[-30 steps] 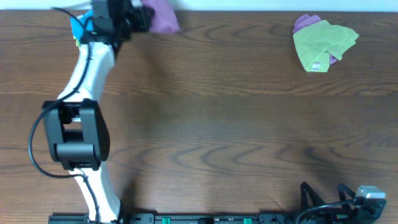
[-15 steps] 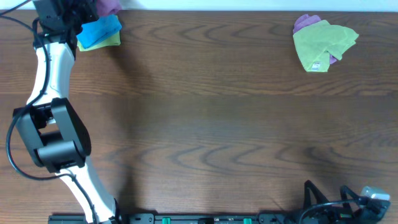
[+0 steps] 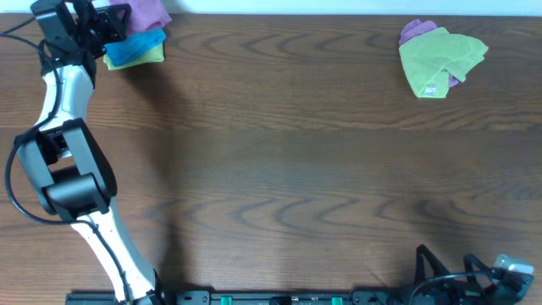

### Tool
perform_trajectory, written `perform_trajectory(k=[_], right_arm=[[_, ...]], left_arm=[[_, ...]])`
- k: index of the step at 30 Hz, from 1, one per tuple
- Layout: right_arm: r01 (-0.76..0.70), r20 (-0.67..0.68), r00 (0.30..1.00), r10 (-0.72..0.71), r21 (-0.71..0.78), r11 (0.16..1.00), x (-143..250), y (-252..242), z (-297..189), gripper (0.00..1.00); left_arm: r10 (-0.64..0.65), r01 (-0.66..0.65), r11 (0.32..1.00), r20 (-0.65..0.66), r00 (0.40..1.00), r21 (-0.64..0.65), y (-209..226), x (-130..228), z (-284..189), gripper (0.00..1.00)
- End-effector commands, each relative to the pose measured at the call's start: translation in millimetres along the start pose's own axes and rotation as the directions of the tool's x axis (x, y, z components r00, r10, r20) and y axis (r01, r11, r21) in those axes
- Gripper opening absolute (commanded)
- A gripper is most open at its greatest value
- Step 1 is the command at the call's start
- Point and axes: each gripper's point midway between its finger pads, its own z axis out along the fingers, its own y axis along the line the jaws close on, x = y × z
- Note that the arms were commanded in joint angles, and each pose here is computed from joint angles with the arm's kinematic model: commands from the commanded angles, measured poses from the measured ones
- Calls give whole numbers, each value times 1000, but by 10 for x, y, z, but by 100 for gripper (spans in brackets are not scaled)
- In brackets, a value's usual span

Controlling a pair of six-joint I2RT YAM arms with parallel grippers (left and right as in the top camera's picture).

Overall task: Fold the cloth
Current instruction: 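Carry the purple cloth with the left gripper to the top-left cloth stack, then lower the purple cloth onto the blue stack and open the left gripper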

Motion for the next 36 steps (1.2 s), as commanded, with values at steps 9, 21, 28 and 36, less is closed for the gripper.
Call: perform_trajectory(k=[9,21,28,36], right_arm=[[-16,-10,1000,16,14,1000,8,-13,25,99],[-16,-10,1000,16,14,1000,8,-13,25,99],[-16,-10,1000,16,14,1000,8,-13,25,99],[-16,-10,1000,16,14,1000,8,-13,25,99]], left_arm=[[157,-158,985,30,987,67,117,-103,-189,6],[237,-243,965,72,969,97,276,-67,-205,6],[246,-251,967,91,965,50,506,56,-78,6],[128,-141,988,178,976,60,591,-21,-11,6]])
